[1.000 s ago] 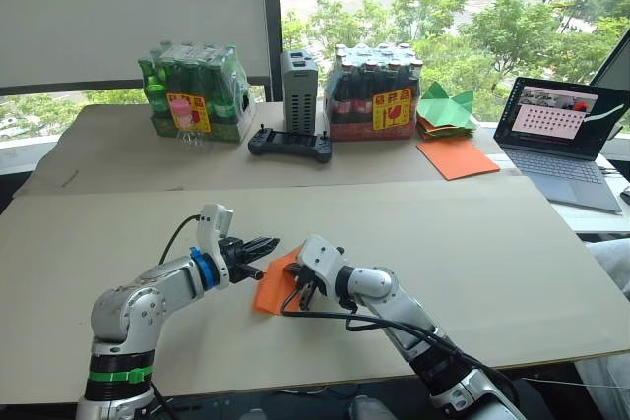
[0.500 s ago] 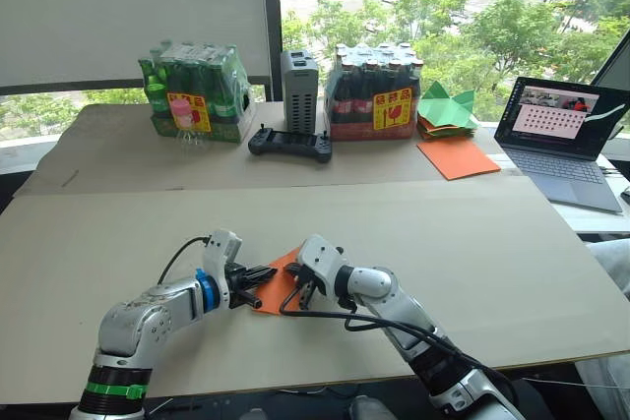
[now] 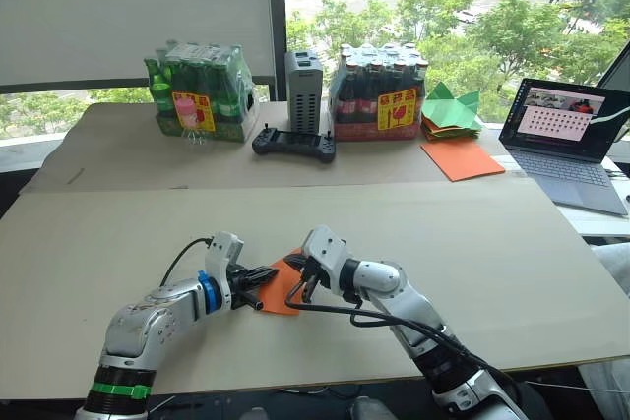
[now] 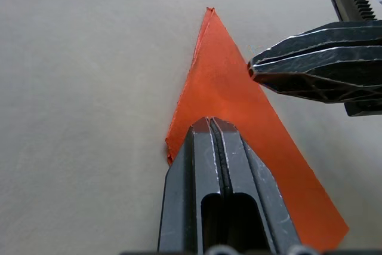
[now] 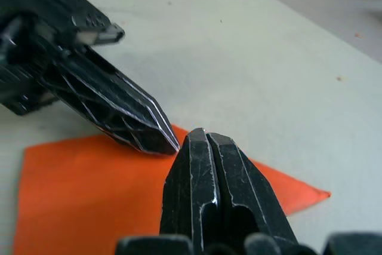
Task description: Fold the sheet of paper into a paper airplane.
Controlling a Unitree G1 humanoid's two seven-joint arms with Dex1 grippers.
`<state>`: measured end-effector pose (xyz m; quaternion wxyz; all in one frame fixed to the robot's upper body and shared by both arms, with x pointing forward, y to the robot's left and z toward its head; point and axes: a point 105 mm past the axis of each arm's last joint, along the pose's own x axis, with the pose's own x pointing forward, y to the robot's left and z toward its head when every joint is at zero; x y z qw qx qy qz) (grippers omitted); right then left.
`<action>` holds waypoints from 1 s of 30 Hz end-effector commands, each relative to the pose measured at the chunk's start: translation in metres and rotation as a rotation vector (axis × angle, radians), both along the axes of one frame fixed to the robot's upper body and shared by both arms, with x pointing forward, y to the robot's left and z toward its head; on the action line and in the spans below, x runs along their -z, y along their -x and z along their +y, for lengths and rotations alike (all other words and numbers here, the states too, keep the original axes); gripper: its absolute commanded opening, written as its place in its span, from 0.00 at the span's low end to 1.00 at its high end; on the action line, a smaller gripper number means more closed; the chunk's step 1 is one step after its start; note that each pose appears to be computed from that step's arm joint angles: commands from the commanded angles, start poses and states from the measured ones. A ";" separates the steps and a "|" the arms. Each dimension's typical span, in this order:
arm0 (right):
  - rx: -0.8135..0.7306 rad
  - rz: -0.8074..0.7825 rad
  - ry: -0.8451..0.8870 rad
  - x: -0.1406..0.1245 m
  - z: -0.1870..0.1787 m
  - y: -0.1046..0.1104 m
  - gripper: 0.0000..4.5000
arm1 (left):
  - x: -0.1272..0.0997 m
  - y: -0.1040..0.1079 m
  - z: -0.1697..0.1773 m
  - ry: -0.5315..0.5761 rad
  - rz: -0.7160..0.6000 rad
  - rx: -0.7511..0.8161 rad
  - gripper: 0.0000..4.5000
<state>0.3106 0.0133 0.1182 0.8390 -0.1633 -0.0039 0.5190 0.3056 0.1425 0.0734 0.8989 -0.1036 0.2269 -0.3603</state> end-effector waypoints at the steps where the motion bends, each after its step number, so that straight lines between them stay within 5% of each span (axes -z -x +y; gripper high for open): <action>1: -0.047 -0.037 -0.043 -0.022 0.000 0.010 0.00 | 0.016 0.003 0.004 -0.032 0.055 -0.016 0.01; 15: 0.057 0.063 0.117 0.041 -0.018 -0.003 0.00 | 0.014 0.003 0.003 -0.027 0.055 -0.013 0.01; 30: 0.202 0.020 0.111 0.038 -0.030 -0.038 0.00 | 0.012 0.004 0.007 -0.034 0.048 -0.020 0.01</action>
